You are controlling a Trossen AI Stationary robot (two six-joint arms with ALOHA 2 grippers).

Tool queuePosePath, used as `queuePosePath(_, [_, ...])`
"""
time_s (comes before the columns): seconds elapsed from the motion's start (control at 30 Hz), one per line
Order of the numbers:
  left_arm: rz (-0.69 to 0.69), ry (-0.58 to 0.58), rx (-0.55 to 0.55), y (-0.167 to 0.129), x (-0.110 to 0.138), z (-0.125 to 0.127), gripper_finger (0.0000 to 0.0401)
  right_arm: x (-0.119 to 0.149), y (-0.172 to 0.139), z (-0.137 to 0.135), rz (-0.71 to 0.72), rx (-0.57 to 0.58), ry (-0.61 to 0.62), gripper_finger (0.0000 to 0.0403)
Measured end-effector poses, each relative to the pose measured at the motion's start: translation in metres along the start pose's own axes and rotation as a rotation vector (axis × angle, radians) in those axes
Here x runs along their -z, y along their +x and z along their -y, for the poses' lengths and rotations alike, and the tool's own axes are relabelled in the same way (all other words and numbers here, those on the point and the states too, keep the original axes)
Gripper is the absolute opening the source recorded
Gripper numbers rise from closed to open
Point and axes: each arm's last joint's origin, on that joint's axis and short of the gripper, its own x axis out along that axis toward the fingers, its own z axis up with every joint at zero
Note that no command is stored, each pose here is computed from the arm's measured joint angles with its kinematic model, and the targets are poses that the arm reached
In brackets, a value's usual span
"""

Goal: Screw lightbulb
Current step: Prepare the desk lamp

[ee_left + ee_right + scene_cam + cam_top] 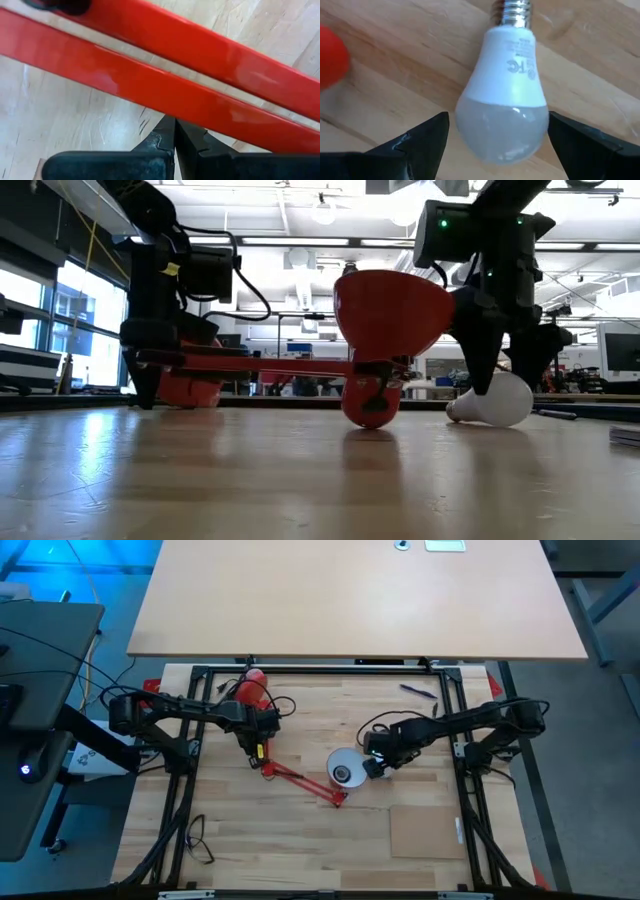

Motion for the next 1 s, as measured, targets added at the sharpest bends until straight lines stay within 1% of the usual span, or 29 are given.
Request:
queuePosePath(0.13, [0.001, 0.000, 0.001, 0.000, 0.000, 0.000, 0.0000, -0.002, 0.000, 0.000, 0.003, -0.012, 0.001, 0.0326])
queuePosePath(0.3, [0.015, 0.000, 0.003, 0.000, -0.002, 0.000, 0.0000, 0.000, -0.010, 0.001, 0.017, -0.025, -0.051, 0.0326])
queuePosePath(0.43, [-0.003, 0.000, 0.000, 0.001, 0.001, 0.000, 0.0000, 0.002, -0.019, 0.007, 0.043, 0.001, -0.058, 0.0326])
queuePosePath(0.57, [-0.032, -0.007, -0.006, 0.006, 0.007, -0.001, 0.0000, 0.002, -0.021, 0.007, 0.068, -0.008, -0.093, 0.0326])
queuePosePath(0.67, [-0.044, -0.052, -0.006, 0.009, 0.011, -0.002, 0.0000, 0.002, -0.020, 0.006, 0.064, -0.003, -0.054, 0.0326])
queuePosePath(0.77, [-0.056, -0.086, -0.007, 0.012, 0.014, -0.003, 0.0000, 0.001, -0.020, 0.008, 0.089, 0.031, -0.034, 0.0326])
queuePosePath(1.0, [-0.042, -0.097, -0.003, 0.013, 0.013, -0.002, 0.0000, 0.000, -0.017, 0.010, 0.077, 0.042, -0.019, 0.0326])
